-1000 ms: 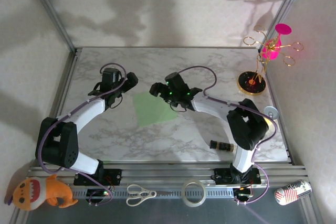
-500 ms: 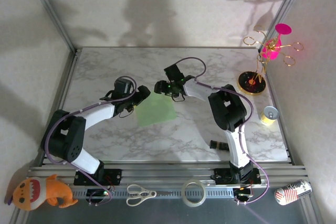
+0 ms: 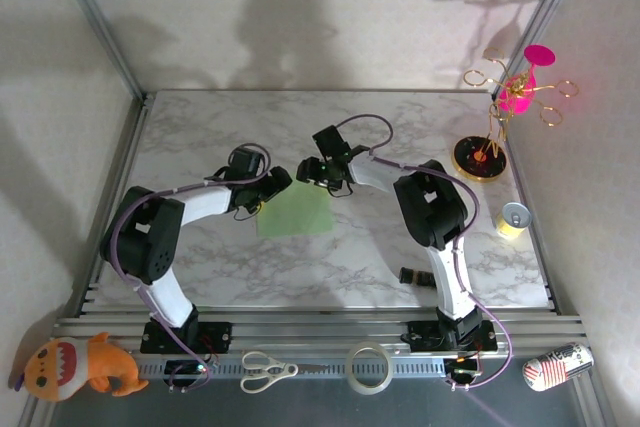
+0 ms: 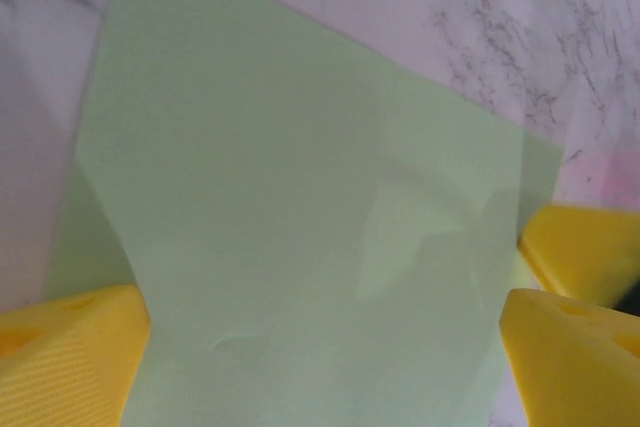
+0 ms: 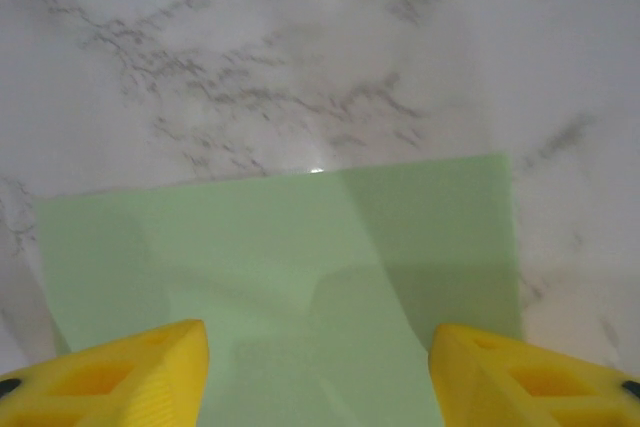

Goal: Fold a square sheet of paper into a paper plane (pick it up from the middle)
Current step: Move the square sheet of paper to the center of the table, then first fold the square sheet of paper in half at the center of the table.

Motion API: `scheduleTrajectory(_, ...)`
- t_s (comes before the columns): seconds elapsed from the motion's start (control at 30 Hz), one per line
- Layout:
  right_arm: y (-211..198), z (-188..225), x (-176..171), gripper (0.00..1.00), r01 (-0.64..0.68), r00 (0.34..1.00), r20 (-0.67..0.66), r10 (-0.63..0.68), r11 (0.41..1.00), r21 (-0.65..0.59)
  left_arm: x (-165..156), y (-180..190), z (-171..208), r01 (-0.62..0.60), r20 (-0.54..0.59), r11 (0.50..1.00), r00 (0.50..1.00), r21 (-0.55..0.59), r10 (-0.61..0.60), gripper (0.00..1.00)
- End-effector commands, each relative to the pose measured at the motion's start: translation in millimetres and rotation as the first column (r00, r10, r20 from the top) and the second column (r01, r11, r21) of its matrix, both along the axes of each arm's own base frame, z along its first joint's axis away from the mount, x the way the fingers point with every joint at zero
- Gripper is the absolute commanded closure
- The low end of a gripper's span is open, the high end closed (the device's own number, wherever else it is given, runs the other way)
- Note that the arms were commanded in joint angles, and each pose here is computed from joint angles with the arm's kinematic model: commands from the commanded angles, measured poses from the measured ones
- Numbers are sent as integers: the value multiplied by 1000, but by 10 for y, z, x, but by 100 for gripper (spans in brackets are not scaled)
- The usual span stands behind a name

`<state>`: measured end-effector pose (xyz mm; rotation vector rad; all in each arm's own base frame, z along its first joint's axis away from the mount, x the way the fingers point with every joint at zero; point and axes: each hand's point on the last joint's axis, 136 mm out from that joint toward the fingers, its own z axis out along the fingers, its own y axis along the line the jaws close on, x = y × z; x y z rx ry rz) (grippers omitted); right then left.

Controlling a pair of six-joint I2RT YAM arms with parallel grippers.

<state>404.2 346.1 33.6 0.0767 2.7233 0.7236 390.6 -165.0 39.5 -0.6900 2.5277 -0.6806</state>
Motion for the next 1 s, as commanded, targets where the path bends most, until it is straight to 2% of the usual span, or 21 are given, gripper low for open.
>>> scheduleTrajectory(0.0, -122, -39, -232, 36, 78, 993, -92, -76, 997, 17, -98, 167, -218, 38, -81, 991, 996, 126, -28, 8)
scheduleTrajectory(0.1, -55, 271, -100, 35, 74, 997, -17, -72, 993, 88, -34, 41, -73, 95, -46, 991, 995, 93, -91, 8)
scheduleTrajectory(0.2, -156, 637, 80, 31, 104, 989, 95, -114, 989, 108, 4, -18, 121, 138, -12, 983, 990, 117, -138, 8)
scheduleTrajectory(0.37, -655, 935, 150, 17, 206, 950, 215, -227, 971, 118, -90, 1, 236, 187, -14, 946, 982, 265, -190, 1)
scheduleTrajectory(0.5, -1104, 888, 108, 1, 256, 929, 254, -267, 964, 75, -205, -105, 163, 287, -71, 870, 956, 401, -283, 1)
scheduleTrajectory(0.6, -1322, 862, 75, 1, 272, 920, 281, -272, 962, 40, -258, -171, 113, 360, -138, 784, 931, 505, -339, 1)
scheduleTrajectory(0.67, -1431, 858, 53, 1, 290, 911, 301, -283, 957, 22, -261, -239, 115, 405, -163, 743, 911, 532, -379, 0)
scheduleTrajectory(0.73, -1496, 841, 39, 1, 301, 907, 305, -289, 954, 10, -272, -333, 86, 457, -189, 725, 885, 515, -425, 1)
scheduleTrajectory(0.8, -1529, 809, 22, 1, 305, 909, 296, -293, 952, 7, -314, -446, 17, 533, -228, 697, 843, 479, -488, 8)
scheduleTrajectory(0.97, -1512, 735, 2, 1, 297, 918, 274, -287, 955, 8, -284, -437, -54, 558, -275, 668, 828, 492, -489, 10)
